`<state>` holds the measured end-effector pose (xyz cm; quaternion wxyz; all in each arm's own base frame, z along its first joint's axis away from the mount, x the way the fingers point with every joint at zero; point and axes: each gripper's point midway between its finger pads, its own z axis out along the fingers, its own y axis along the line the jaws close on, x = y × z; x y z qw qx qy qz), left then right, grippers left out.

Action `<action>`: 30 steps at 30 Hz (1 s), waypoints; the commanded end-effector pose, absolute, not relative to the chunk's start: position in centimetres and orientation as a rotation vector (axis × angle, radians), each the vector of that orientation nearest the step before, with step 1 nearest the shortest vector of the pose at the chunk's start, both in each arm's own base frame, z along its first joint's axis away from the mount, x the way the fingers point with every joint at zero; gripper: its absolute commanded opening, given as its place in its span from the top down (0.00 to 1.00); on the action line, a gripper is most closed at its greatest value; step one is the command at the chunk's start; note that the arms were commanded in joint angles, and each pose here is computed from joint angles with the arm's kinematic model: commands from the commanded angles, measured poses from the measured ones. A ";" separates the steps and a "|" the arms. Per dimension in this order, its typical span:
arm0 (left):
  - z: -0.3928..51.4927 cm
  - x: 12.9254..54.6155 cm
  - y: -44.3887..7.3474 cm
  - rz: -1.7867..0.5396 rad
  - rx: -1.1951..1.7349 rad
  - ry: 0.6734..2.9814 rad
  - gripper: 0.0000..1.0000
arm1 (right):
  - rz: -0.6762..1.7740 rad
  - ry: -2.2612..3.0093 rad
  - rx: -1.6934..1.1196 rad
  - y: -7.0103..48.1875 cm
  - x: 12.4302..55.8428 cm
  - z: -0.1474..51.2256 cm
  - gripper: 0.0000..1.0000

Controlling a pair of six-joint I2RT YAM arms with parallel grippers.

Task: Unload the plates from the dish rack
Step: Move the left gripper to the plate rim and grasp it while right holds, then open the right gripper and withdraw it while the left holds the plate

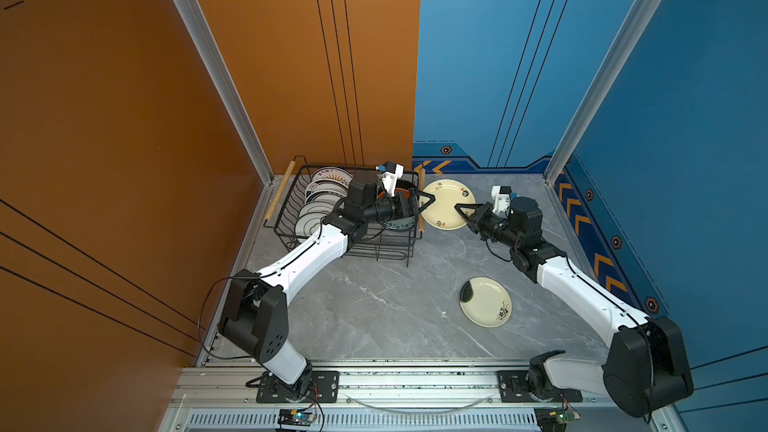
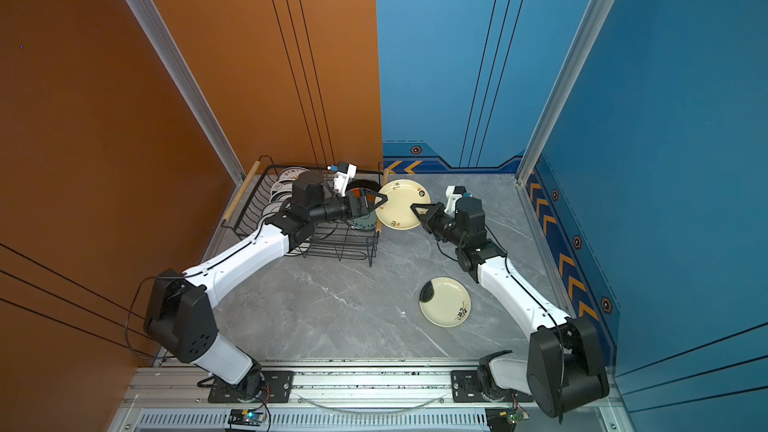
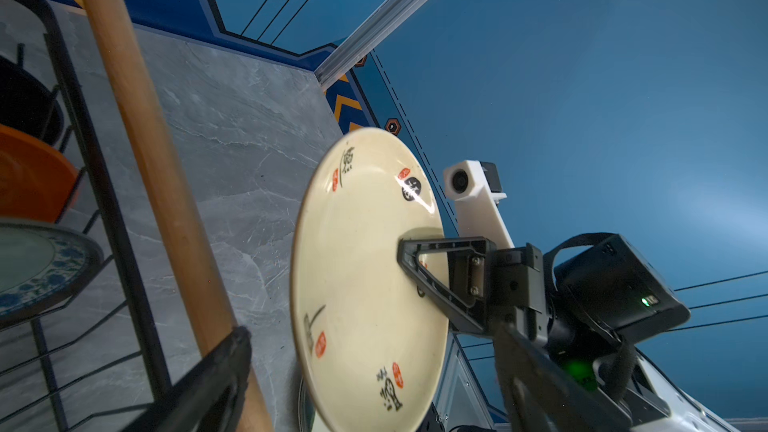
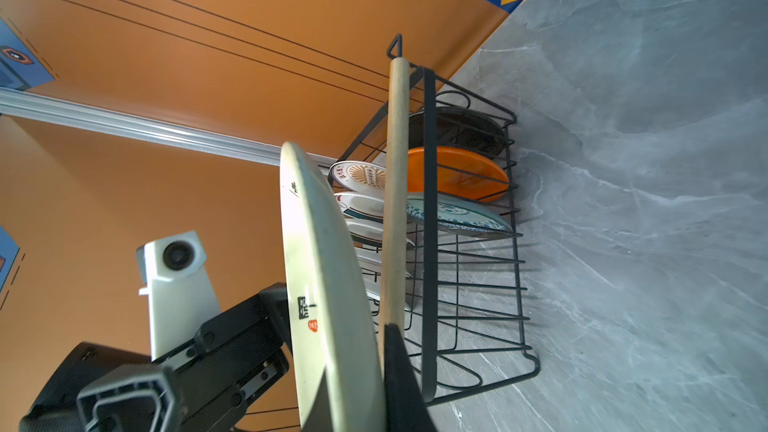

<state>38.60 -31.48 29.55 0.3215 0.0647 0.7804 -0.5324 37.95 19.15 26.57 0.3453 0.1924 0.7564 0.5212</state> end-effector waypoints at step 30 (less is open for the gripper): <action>29.4 38.7 -31.7 -1.584 0.110 2.067 0.98 | 1.412 1.901 0.351 23.2 37.9 28.4 0.84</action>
